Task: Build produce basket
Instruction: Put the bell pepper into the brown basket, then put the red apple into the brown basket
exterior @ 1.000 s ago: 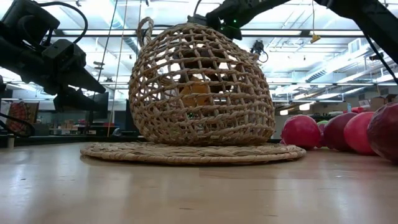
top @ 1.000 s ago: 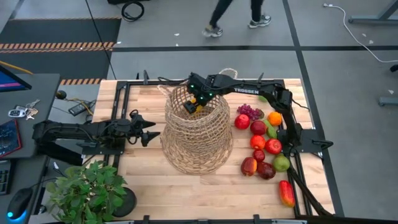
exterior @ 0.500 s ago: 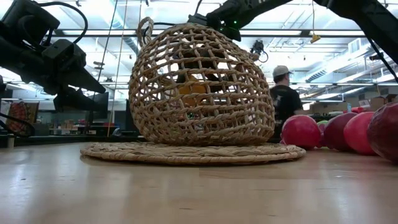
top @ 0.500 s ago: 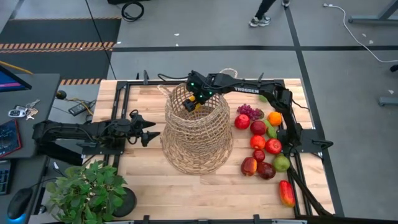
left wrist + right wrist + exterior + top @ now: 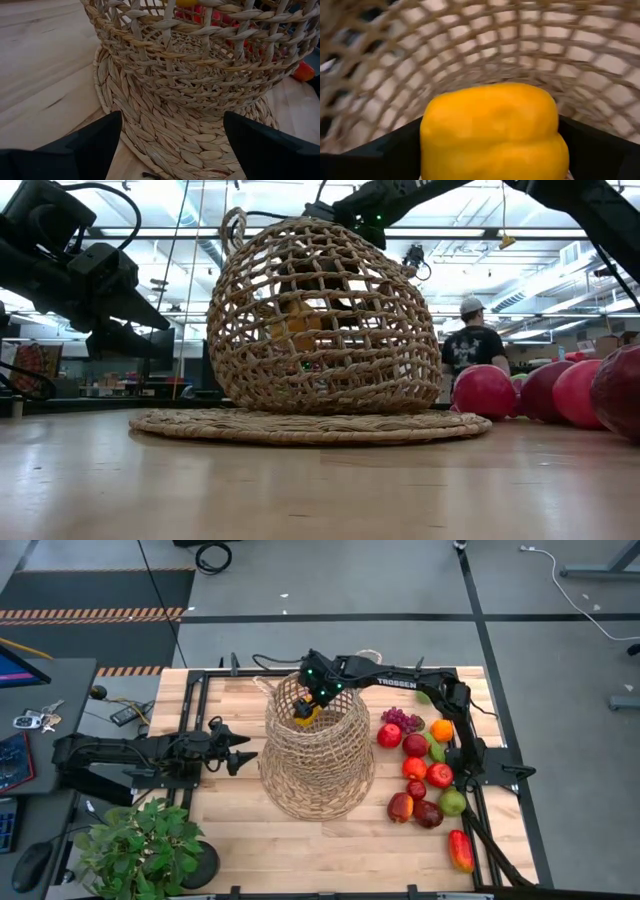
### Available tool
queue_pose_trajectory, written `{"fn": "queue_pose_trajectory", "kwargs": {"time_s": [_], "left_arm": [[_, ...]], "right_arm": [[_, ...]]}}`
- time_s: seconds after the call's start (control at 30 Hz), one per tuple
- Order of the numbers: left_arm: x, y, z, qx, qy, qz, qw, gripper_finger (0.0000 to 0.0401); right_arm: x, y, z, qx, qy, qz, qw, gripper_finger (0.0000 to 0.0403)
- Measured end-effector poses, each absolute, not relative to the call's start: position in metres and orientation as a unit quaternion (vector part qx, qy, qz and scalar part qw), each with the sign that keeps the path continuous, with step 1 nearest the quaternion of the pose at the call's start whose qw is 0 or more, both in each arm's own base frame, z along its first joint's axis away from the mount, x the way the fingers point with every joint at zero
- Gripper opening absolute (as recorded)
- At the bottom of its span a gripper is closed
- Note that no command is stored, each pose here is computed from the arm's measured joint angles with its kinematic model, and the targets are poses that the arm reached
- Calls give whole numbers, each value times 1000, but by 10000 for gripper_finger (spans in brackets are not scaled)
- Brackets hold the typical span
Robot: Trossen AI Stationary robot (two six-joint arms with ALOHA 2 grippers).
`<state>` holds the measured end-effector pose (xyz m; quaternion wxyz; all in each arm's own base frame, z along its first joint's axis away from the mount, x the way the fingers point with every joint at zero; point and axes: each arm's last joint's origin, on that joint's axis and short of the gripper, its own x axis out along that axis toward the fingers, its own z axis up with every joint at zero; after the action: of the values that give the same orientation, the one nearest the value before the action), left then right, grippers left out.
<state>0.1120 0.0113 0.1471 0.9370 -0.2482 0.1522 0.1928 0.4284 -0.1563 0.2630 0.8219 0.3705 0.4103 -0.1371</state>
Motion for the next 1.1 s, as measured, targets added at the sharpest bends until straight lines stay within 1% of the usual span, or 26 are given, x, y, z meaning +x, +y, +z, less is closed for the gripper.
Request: {"fn": "queue_pose_trajectory", "kwargs": {"time_s": [0.1, 0.33, 0.5, 0.67, 0.77, 0.9, 1.0, 1.1], "left_arm": [[112, 11, 147, -248, 152, 193, 937, 357], [112, 11, 147, -248, 152, 193, 937, 357], [112, 11, 147, -248, 152, 193, 937, 357], [112, 11, 147, -248, 152, 193, 937, 357], [112, 11, 147, -248, 152, 193, 937, 357], [112, 11, 147, -248, 152, 193, 937, 357], [112, 11, 147, -248, 152, 193, 937, 357], [112, 11, 147, -248, 152, 193, 937, 357]], "right_arm": [[426, -163, 264, 372, 410, -88, 828, 399], [425, -165, 265, 368, 410, -49, 833, 399], [426, -166, 267, 352, 398, -41, 846, 400], [428, -153, 284, 283, 378, -74, 878, 400], [429, -143, 287, 258, 381, -99, 882, 400], [432, -139, 290, 275, 367, -101, 883, 399], [432, -141, 290, 290, 358, -144, 876, 399], [431, -141, 290, 297, 359, -156, 871, 399]]}}
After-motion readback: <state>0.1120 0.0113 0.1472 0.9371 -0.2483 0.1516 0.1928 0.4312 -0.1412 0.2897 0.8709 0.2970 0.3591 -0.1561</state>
